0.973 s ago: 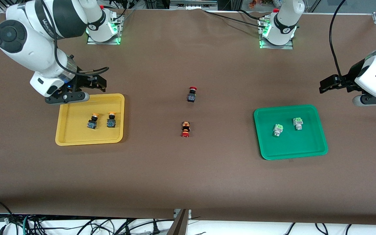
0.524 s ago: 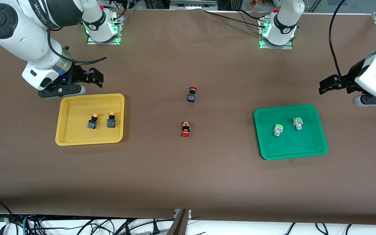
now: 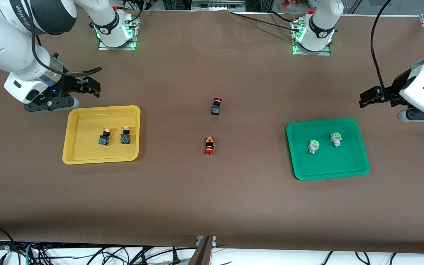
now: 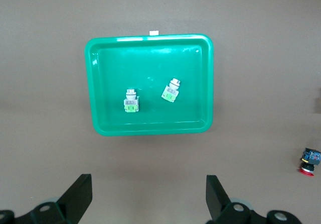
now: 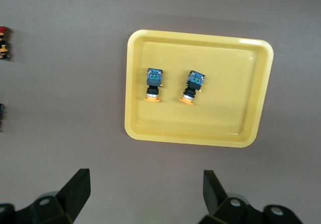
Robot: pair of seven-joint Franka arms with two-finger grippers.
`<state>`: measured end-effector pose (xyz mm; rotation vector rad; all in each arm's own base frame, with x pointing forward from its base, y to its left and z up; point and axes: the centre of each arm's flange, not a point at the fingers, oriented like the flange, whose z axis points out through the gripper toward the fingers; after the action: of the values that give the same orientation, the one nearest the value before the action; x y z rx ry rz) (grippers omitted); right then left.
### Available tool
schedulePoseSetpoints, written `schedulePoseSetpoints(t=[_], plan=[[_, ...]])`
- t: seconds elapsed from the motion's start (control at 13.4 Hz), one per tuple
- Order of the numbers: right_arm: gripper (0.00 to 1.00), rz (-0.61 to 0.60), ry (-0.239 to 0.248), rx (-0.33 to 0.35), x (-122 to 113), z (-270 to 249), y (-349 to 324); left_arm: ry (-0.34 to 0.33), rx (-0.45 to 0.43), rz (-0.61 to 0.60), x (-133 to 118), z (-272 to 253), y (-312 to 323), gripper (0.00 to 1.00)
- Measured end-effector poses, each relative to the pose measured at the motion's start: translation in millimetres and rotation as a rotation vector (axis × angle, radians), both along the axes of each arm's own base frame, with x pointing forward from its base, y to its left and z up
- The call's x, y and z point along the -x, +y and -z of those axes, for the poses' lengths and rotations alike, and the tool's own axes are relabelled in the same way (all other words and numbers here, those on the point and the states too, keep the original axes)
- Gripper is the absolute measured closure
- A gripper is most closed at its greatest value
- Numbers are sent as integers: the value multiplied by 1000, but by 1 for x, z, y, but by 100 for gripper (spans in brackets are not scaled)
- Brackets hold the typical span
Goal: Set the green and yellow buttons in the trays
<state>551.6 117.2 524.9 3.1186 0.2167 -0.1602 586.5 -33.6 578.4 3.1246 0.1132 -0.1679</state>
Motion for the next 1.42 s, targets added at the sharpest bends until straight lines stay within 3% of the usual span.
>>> schedulePoseSetpoints(t=[0.82,1.42], plan=[[0,-6,-79,-10,-12,-37,6,-1,0,5,0,0,-3,0],[0,-3,-93,4,-28,-37,6,-1,1,8,0,0,-4,0]])
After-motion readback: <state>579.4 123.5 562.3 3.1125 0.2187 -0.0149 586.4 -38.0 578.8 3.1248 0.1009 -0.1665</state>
